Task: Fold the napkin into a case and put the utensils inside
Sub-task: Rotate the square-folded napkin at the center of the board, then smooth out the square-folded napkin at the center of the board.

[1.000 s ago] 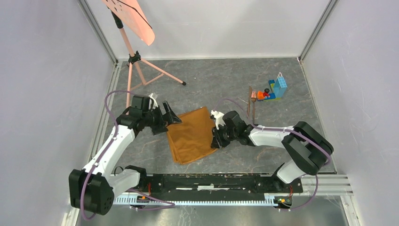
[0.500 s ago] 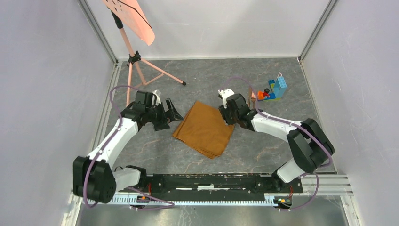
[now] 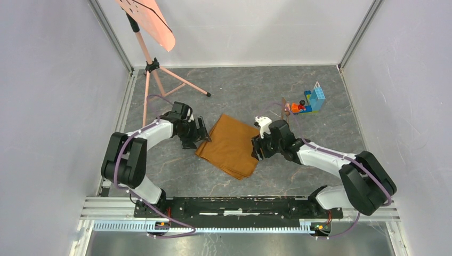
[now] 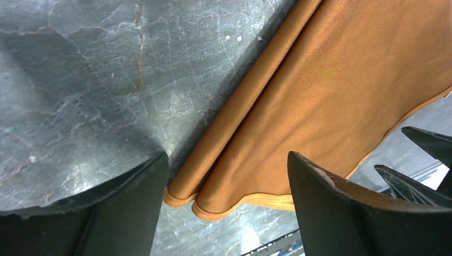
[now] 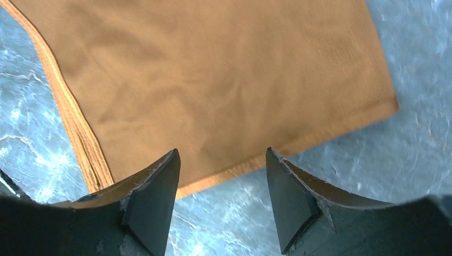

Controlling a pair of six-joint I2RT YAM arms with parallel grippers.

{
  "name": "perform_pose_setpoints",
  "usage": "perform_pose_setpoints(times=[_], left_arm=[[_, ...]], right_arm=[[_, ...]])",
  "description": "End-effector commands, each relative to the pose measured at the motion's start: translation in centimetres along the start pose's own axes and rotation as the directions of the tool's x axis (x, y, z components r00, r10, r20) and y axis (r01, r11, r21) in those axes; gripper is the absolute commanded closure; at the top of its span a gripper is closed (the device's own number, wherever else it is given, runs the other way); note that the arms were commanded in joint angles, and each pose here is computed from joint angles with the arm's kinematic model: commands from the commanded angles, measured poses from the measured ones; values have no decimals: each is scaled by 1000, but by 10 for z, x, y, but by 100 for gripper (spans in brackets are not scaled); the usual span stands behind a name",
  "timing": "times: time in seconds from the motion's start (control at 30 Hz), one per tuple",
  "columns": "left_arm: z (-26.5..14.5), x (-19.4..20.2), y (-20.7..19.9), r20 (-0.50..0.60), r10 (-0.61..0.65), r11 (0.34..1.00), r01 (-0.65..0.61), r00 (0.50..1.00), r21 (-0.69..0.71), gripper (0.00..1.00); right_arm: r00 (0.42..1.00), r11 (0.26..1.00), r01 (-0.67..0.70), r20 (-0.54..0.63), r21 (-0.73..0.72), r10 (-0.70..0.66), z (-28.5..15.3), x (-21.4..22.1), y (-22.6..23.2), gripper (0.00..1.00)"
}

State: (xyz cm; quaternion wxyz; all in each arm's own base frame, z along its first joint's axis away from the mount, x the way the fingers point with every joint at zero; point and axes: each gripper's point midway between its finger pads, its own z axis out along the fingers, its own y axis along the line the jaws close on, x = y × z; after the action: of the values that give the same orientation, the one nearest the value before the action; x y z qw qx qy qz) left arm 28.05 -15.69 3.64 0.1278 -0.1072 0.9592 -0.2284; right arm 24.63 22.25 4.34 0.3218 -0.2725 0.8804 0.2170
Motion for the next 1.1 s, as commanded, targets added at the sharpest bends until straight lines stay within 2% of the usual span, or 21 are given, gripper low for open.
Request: perform_pose_setpoints(times=[0.0, 0.1, 0.23, 0.33, 0.53, 0.6, 0.67, 0.73, 0.8, 1.07], left_arm=[[11, 3, -2, 36, 67, 998, -68, 997, 13, 15], [12, 27, 1, 28, 38, 999, -39, 999, 24, 18], [8, 64, -23, 23, 19, 992, -22, 1000, 125, 20], [1, 85, -29, 29, 15, 991, -19, 999, 133, 19], [-44, 85, -13, 168, -30, 996, 16, 985, 85, 14], [-55, 85, -18, 182, -40, 993, 19, 983, 113, 16], [-62, 86, -32, 177, -45, 983, 12, 983, 182, 24], [-61, 88, -46, 143, -44, 970, 8, 989, 244, 39], [-58, 91, -52, 107, -31, 967, 3, 994, 255, 49], [-34, 100, -54, 49, 34, 973, -44, 998, 226, 55]], right_arm=[[992, 995, -97, 79, -28, 99, -9, -1, -11, 34], [985, 990, -144, 92, -12, 144, -12, 4, -23, 35], [982, 986, -164, 101, 14, 162, -16, 4, -37, 35], [983, 986, -167, 88, 24, 164, -17, 5, -42, 35], [983, 983, -181, 30, 24, 180, -23, 23, -38, 36], [983, 983, -185, 17, 22, 185, -26, 29, -36, 36], [982, 981, -190, 15, 25, 190, -29, 32, -35, 36], [981, 981, -192, 17, 22, 192, -32, 33, -33, 35], [980, 980, -199, 11, 24, 198, -32, 37, -33, 35], [977, 977, -214, 1, 13, 214, -31, 42, -31, 35]])
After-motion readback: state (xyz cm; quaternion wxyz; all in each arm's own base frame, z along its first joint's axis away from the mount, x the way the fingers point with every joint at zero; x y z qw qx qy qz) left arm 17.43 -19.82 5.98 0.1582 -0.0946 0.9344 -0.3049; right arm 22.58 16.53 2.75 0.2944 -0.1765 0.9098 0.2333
